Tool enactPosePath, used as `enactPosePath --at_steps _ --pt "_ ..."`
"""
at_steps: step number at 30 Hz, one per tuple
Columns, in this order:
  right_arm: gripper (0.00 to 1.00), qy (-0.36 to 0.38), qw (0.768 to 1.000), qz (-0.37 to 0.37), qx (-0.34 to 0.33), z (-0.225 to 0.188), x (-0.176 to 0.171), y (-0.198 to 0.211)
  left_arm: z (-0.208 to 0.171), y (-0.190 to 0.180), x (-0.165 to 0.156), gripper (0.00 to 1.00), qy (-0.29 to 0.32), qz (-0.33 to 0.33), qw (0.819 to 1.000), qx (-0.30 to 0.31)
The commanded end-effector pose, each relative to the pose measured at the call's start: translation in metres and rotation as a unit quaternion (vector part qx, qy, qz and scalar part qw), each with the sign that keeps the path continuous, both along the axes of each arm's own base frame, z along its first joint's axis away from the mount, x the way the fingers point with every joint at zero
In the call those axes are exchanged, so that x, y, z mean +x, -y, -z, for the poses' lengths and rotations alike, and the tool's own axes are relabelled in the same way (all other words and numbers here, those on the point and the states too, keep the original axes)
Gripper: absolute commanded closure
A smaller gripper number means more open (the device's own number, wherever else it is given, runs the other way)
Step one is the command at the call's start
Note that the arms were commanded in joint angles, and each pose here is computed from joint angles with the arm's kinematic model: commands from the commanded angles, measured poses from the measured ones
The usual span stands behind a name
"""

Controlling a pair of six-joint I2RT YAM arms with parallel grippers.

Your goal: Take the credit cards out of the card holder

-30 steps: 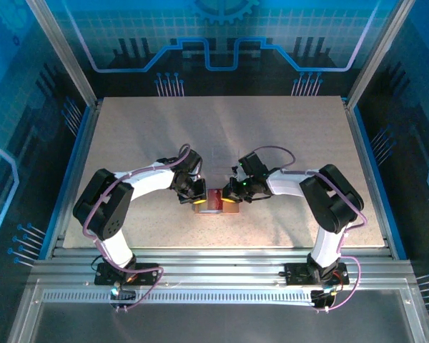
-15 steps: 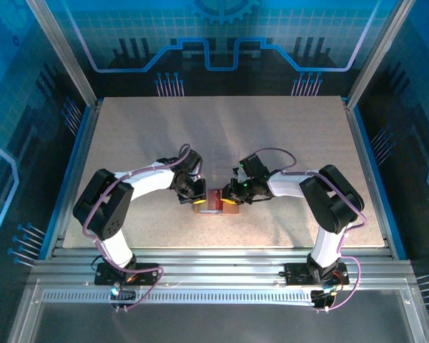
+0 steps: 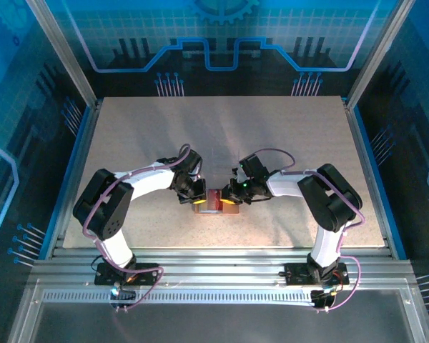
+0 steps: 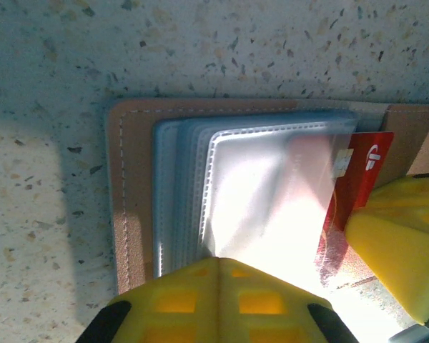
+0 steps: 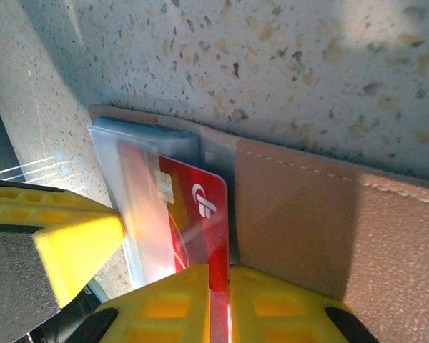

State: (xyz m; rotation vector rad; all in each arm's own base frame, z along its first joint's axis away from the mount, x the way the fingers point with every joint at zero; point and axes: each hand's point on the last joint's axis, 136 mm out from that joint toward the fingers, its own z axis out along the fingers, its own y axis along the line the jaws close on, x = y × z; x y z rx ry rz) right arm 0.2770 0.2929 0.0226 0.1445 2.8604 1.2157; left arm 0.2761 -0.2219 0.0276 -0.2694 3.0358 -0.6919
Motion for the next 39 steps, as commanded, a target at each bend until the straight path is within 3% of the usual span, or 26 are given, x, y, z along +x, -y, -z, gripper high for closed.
enactPosePath --at_steps 1,24,34,39 --pt "0.89 -0.011 1.0 0.005 -0.006 0.006 -0.001 0.006 0.011 -0.008 -0.013 0.94 -0.027 0.011 0.999 0.027" --pt "0.97 0.033 0.991 -0.022 -0.125 -0.019 0.007 0.049 0.01 -0.008 -0.013 0.94 -0.027 0.009 0.999 0.026" --pt "0.96 0.029 0.994 -0.025 -0.098 -0.023 0.003 0.034 0.01 -0.008 -0.012 0.94 -0.027 0.009 0.999 0.025" --pt "0.87 0.025 0.997 -0.021 -0.073 -0.03 -0.001 0.022 0.01 -0.007 -0.012 0.94 -0.028 0.01 0.999 0.024"
